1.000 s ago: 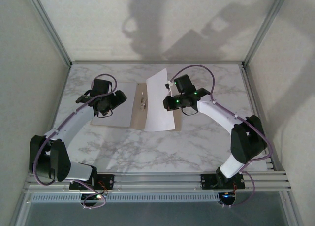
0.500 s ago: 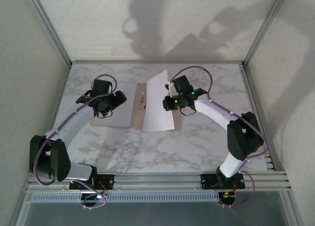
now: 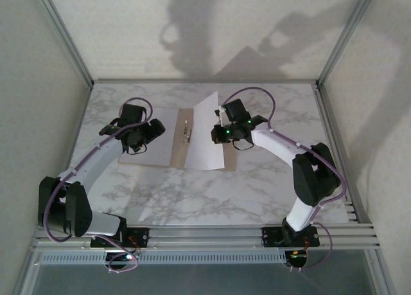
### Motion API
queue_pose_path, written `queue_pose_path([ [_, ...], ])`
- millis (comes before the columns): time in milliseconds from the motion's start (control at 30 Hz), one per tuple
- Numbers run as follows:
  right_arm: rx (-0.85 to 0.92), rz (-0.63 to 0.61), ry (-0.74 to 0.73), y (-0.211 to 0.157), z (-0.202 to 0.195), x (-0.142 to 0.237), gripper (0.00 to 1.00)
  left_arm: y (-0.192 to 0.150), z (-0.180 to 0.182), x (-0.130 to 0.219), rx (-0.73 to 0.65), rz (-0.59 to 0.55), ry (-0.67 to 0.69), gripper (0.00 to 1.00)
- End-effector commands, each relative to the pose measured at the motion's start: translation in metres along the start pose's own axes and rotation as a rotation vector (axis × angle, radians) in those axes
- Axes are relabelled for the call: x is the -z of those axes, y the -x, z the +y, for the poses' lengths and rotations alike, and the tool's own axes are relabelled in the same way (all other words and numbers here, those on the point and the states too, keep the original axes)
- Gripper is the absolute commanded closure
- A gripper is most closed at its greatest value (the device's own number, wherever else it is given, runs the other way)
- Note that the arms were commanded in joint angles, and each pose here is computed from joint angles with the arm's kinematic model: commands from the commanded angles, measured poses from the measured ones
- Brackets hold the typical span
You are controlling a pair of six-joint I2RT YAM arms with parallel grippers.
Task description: Put the files into the folder
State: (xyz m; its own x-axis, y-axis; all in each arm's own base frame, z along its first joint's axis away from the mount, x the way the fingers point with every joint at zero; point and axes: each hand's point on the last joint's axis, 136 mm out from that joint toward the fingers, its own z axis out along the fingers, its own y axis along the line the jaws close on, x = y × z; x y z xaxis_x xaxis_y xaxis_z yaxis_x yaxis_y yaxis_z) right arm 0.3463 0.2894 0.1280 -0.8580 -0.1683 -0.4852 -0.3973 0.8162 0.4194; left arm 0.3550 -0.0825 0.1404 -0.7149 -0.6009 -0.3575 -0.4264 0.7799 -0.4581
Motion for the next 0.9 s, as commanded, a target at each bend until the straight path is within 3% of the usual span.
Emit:
queue_pose_path([
  [0, 0.004, -0.029, 0.002, 0.006, 0.004, 0.004, 0.99, 0.003, 0.006, 0.006, 0.016, -0.021, 0.014, 0.1],
  [400, 0.019, -0.048, 0.022, 0.003, 0.014, 0.028, 0.99, 0.002, 0.007, 0.005, 0.02, -0.017, 0.015, 0.1],
  [867, 0.007, -0.047, 0.03, 0.0, 0.014, 0.028, 0.99, 0.002, 0.007, 0.008, 0.021, -0.02, 0.012, 0.1],
])
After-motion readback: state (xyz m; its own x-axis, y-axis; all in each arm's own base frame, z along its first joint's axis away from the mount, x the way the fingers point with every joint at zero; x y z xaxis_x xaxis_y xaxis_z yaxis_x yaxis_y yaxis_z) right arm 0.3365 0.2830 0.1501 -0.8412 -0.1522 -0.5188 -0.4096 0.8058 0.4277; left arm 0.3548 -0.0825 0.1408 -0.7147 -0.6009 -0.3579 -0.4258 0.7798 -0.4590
